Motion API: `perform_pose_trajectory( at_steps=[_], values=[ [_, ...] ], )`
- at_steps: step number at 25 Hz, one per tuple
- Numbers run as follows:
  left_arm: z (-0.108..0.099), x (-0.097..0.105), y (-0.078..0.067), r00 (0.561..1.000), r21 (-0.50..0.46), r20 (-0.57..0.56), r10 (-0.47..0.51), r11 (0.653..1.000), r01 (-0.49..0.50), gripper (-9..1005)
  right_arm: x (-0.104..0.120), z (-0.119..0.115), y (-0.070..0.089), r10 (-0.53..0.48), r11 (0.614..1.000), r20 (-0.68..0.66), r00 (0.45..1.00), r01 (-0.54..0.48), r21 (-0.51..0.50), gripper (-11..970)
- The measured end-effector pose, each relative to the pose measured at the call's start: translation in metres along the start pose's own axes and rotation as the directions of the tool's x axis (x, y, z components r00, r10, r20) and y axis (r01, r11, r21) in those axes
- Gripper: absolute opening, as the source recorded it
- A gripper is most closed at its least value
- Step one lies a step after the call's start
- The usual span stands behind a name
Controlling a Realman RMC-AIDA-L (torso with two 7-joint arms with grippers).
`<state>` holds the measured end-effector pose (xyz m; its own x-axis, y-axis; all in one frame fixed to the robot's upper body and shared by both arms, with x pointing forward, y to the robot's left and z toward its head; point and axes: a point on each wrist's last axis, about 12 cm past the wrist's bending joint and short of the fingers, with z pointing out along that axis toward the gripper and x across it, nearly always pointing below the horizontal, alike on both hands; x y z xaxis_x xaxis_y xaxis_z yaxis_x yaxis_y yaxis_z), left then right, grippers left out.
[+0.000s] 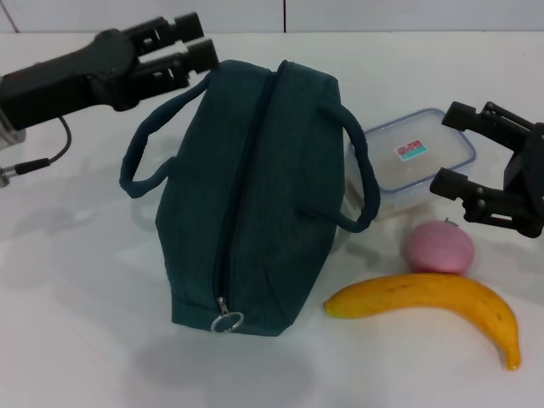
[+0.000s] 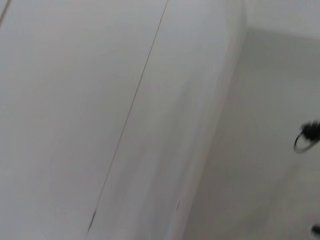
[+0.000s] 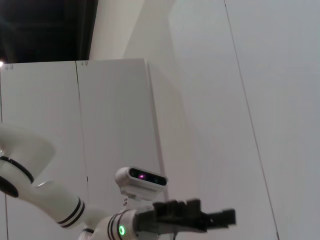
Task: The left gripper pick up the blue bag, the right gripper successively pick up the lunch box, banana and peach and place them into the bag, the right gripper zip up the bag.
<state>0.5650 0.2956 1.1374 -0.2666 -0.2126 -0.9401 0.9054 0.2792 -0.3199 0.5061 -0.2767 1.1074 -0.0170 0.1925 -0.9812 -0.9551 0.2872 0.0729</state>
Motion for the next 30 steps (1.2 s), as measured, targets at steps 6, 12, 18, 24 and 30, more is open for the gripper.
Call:
perform_pose_trajectory(
  at_steps=[6, 12, 18, 24, 30],
  values=[
    [-0.001, 0.004, 0.007, 0.989, -0.075, -0.150, 0.005, 0.997, -0.016, 749, 0.002, 0.000, 0.000, 0.010, 1.000, 0.004, 1.000, -0.010, 0.012, 854],
    [-0.006, 0.006, 0.005, 0.980, -0.115, -0.197, 0.012, 0.993, -0.035, 730, 0.004, 0.003, 0.000, 0.021, 1.000, 0.008, 1.000, -0.021, 0.010, 852],
    [-0.010, 0.008, -0.003, 0.978, -0.088, -0.206, -0.022, 0.996, 0.004, 703, 0.005, 0.009, -0.001, 0.039, 0.999, 0.032, 0.999, -0.039, 0.010, 850],
    [-0.014, 0.018, -0.005, 0.977, -0.115, -0.208, -0.051, 0.993, 0.027, 675, 0.005, 0.012, -0.002, 0.040, 0.999, 0.035, 0.999, -0.040, 0.001, 848],
    [-0.010, 0.027, -0.001, 0.976, -0.176, -0.212, -0.059, 0.984, 0.021, 648, 0.005, 0.014, -0.002, 0.041, 0.999, 0.036, 0.999, -0.041, -0.003, 846]
  ],
)
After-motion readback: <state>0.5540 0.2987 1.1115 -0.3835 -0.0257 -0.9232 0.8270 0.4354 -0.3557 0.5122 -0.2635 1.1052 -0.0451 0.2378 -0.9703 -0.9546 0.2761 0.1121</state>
